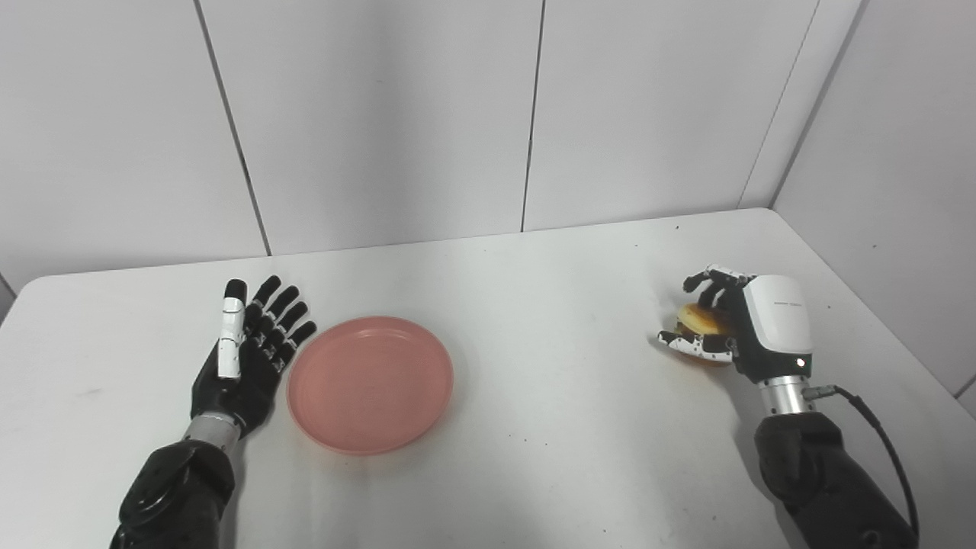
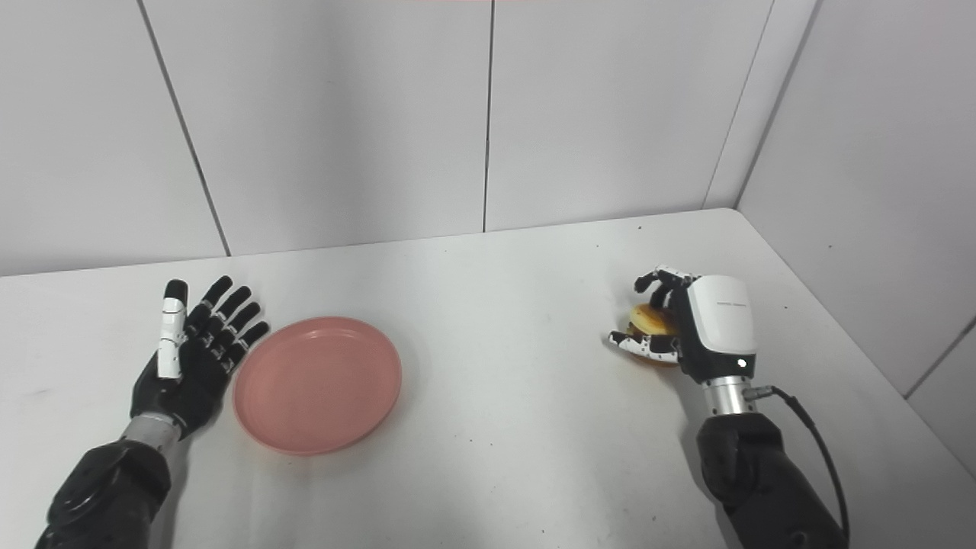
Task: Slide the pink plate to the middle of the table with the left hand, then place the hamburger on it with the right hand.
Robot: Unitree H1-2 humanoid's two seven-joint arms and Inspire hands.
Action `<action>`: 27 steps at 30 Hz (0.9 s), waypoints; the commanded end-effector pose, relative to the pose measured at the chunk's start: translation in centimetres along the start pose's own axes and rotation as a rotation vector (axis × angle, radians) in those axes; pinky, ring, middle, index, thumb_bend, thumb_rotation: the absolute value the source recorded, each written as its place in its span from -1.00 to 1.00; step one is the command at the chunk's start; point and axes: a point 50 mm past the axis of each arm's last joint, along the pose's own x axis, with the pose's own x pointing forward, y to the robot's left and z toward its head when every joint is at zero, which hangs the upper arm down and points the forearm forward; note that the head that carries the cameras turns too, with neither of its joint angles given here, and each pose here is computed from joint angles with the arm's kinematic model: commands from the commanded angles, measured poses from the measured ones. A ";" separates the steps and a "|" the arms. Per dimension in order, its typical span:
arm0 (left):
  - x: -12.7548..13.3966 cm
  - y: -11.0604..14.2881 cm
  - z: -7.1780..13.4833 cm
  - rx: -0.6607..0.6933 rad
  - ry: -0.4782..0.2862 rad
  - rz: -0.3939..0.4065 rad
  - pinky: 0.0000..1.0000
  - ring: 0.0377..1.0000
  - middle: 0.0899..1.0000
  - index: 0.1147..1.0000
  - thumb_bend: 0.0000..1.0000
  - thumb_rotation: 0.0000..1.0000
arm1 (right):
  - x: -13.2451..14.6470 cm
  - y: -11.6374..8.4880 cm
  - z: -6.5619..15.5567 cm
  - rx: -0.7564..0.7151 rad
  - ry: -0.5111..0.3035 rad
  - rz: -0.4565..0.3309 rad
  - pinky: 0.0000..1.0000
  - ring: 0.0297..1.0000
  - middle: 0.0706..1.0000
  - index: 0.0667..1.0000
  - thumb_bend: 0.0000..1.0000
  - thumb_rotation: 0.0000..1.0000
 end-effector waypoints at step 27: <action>0.0 -2.1 -2.9 -0.030 0.099 0.019 0.85 0.88 0.86 0.86 0.57 0.70 | 4.5 -3.2 13.2 0.283 -0.372 -0.112 -0.59 -0.53 -0.34 -0.14 0.03 -0.66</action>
